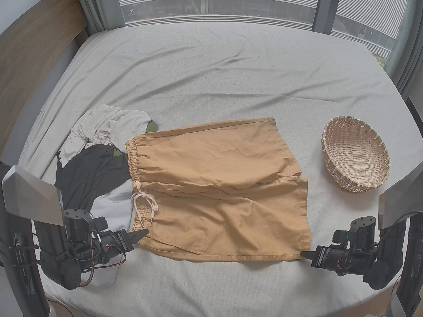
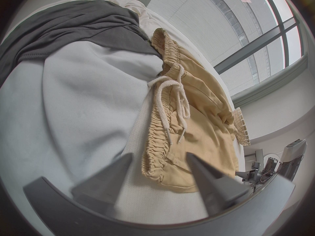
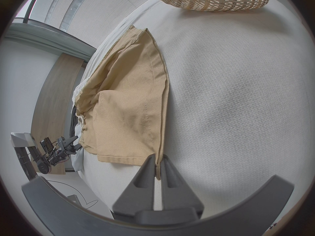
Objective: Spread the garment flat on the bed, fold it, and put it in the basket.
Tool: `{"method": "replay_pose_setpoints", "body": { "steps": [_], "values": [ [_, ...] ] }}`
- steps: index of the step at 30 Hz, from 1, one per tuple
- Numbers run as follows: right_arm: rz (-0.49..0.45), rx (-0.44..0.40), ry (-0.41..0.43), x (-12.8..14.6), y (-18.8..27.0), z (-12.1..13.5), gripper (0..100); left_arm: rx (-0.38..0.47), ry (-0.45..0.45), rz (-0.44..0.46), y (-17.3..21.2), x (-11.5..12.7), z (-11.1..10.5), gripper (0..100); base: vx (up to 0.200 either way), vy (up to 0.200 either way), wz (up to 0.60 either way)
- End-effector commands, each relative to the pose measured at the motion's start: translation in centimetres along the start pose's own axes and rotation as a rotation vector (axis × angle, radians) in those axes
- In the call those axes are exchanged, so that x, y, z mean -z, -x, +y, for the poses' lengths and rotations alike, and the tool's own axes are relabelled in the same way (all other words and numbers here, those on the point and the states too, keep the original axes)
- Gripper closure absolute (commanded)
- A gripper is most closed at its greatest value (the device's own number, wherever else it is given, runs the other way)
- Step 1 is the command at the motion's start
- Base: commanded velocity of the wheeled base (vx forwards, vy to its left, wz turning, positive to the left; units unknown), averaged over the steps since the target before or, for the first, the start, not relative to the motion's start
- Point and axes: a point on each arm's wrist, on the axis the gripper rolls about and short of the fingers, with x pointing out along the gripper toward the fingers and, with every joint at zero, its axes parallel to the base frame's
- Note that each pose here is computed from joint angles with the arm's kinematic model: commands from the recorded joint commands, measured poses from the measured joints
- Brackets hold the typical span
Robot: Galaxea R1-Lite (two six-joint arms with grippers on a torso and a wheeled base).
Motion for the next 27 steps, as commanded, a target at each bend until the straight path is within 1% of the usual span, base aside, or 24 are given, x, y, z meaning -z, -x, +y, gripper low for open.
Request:
{"method": "replay_pose_setpoints", "body": {
  "steps": [1,7,8,11,13,16,22,24,27],
  "values": [
    [0.004,0.002,-0.001,0.1,0.0,0.0,100,0.005,-0.002,0.007,-0.1,0.1,-0.1,100,0.0,0.0,0.0],
    [0.014,0.009,-0.003,0.3,0.4,-0.1,100,0.011,-0.004,0.005,-0.1,0.1,-0.2,100,0.0,0.0,0.0],
    [0.025,0.014,-0.003,0.5,0.6,-0.2,100,0.014,-0.004,-0.002,0.1,-0.1,-0.3,100,0.0,0.0,0.0],
    [0.011,0.012,0.002,0.3,0.9,0.0,100,0.03,-0.004,-0.015,1.4,-0.5,-0.8,100,0.0,0.0,0.0],
    [-0.004,0.005,0.005,0.1,1.1,0.2,100,0.074,-0.001,0.005,3.3,-0.5,-1.1,100,0.0,0.0,0.0],
    [-0.018,-0.009,0.021,-0.1,1.4,0.5,100,0.11,0.0,0.017,4.9,-0.5,-1.3,100,0.0,0.0,0.0],
    [-0.027,-0.02,0.063,-0.5,2.4,1.1,100,0.114,0.006,0.063,5.7,0.4,-1.3,100,0.0,0.0,0.0],
    [0.005,-0.004,0.087,-0.3,3.4,1.5,100,0.115,0.004,0.081,5.5,0.7,-1.4,100,0.0,0.0,0.0],
    [0.026,0.002,0.112,-0.2,4.3,1.7,100,0.112,0.003,0.113,5.1,1.2,-1.5,100,0.0,0.0,0.0]
  ]
}}
